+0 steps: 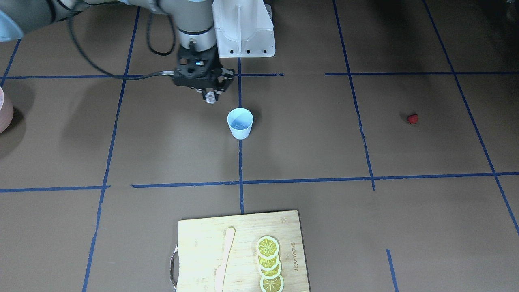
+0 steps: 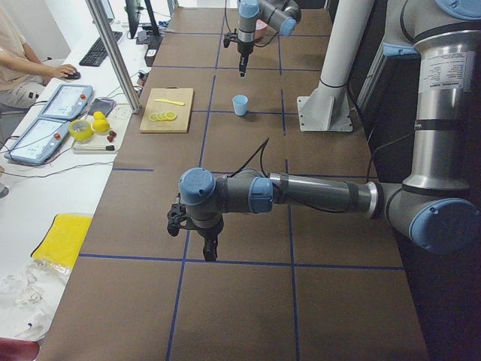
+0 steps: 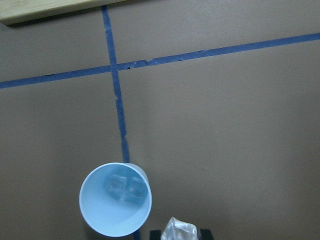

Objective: Put ice and strawberries in cup
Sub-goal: 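Carry the ice cube in the right gripper over the blue cup, then lower the right gripper into the cup and release the ice cube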

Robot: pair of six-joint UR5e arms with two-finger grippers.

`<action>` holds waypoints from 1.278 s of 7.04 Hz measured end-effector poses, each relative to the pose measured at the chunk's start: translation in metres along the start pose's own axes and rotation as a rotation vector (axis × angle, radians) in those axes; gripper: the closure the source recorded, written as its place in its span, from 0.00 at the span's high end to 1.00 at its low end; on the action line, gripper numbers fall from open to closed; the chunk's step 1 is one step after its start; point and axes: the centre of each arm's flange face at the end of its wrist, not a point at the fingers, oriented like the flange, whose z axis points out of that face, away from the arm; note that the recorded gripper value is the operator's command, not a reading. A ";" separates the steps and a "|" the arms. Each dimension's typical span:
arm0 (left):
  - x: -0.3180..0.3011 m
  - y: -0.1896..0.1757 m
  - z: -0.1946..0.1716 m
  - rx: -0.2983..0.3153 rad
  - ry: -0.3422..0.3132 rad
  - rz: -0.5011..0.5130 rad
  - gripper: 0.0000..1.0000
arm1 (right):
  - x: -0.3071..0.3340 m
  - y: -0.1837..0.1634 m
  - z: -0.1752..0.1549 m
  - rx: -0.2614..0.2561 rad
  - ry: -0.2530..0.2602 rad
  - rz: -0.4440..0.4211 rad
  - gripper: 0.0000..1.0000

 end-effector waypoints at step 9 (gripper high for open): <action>0.000 0.000 0.000 0.000 0.001 0.000 1.00 | -0.063 0.006 0.048 0.042 0.082 0.003 1.00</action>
